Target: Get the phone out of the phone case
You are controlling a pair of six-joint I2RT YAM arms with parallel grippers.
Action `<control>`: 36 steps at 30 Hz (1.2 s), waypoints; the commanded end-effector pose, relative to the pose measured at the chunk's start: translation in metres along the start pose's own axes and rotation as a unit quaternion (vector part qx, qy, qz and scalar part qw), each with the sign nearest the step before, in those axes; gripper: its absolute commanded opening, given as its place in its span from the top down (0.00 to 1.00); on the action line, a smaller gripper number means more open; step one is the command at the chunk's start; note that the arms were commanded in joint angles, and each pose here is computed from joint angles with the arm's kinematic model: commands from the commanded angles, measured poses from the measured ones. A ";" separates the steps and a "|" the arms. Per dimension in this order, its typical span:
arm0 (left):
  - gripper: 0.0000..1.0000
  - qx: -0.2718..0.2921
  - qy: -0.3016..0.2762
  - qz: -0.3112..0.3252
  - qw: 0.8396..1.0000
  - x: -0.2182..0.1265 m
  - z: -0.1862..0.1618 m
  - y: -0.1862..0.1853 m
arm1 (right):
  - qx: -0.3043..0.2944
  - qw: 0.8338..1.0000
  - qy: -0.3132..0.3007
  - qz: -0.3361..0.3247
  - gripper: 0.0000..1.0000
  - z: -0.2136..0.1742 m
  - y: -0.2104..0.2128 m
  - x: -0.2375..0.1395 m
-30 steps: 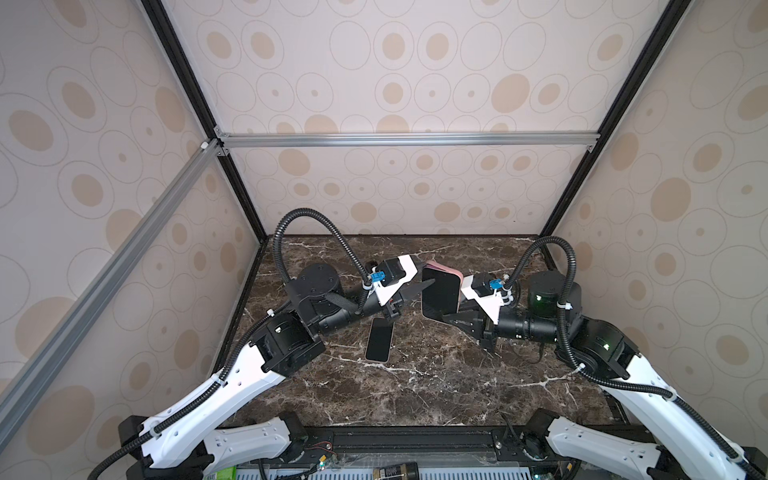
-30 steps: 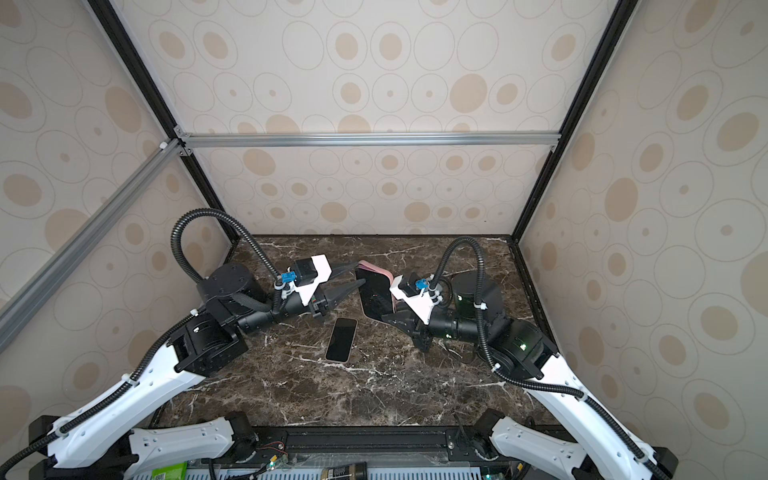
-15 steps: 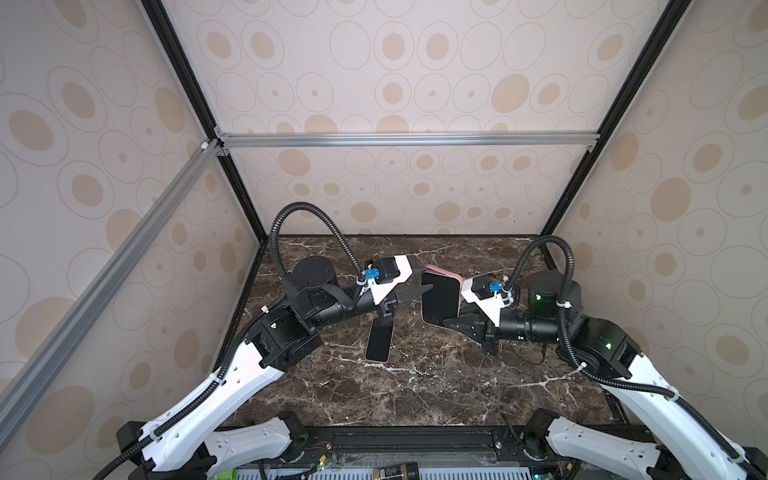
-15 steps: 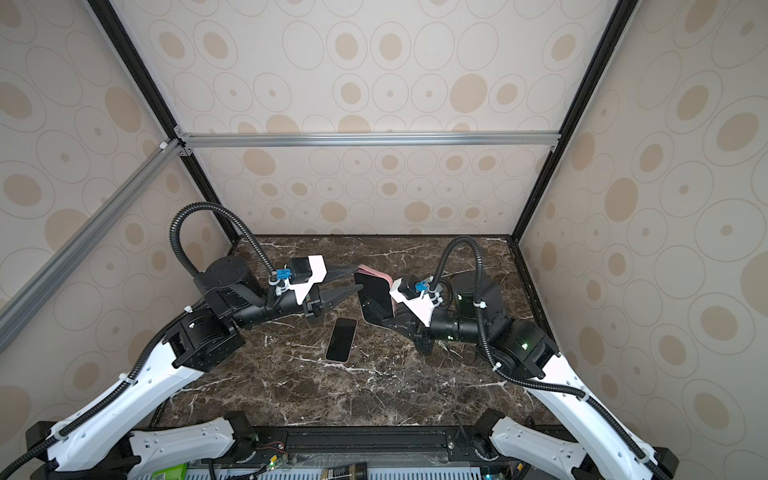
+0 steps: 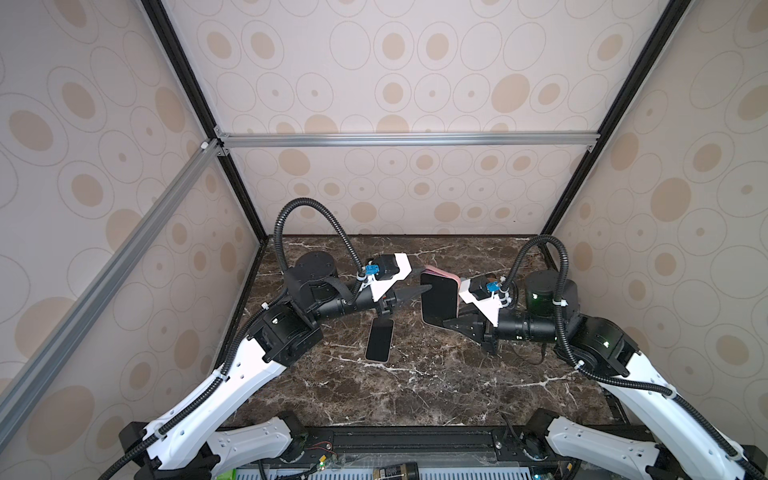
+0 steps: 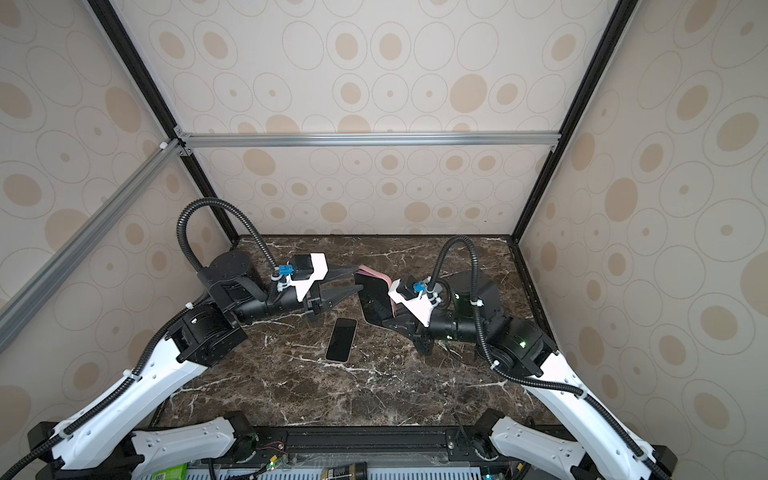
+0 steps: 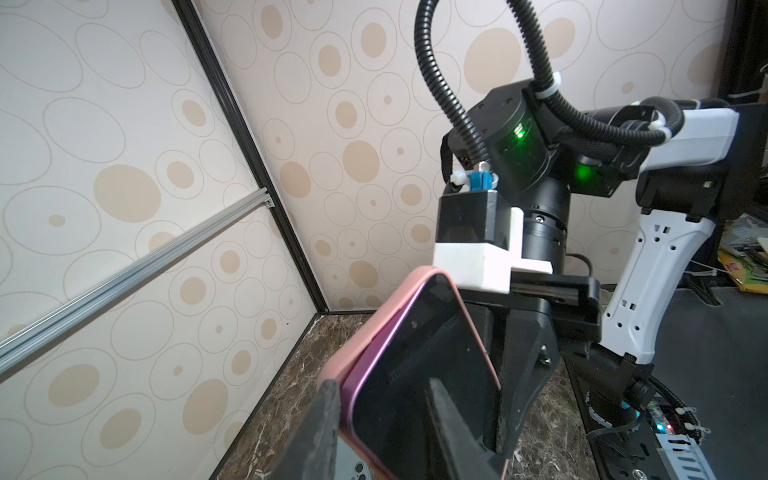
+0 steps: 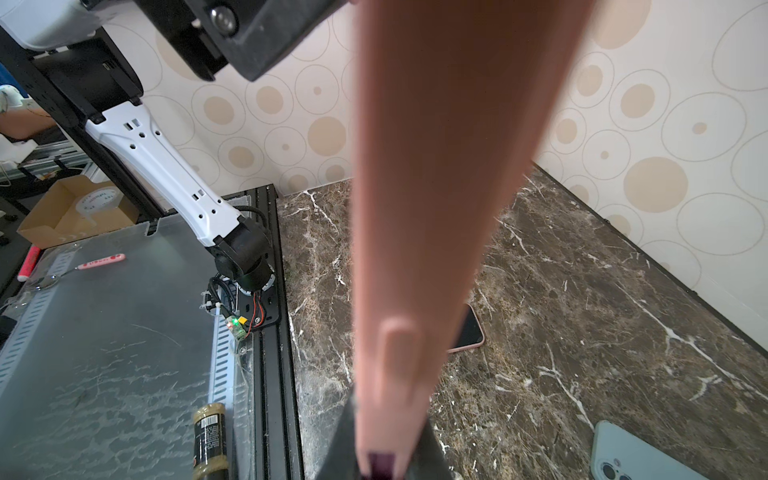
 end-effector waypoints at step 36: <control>0.62 -0.163 -0.042 -0.236 0.957 -0.006 -0.036 -0.054 | -0.150 0.960 -0.218 0.094 1.00 0.089 0.043 -0.026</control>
Point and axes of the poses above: each gripper's point midway between its finger pads, its own x axis out along the fingers, its own y axis along the line the jaws close on, z = x × y, the point moved 1 cm from there along -x, back along the fingers, and after that the axes turned 3 degrees about x, right-handed, at the moved point
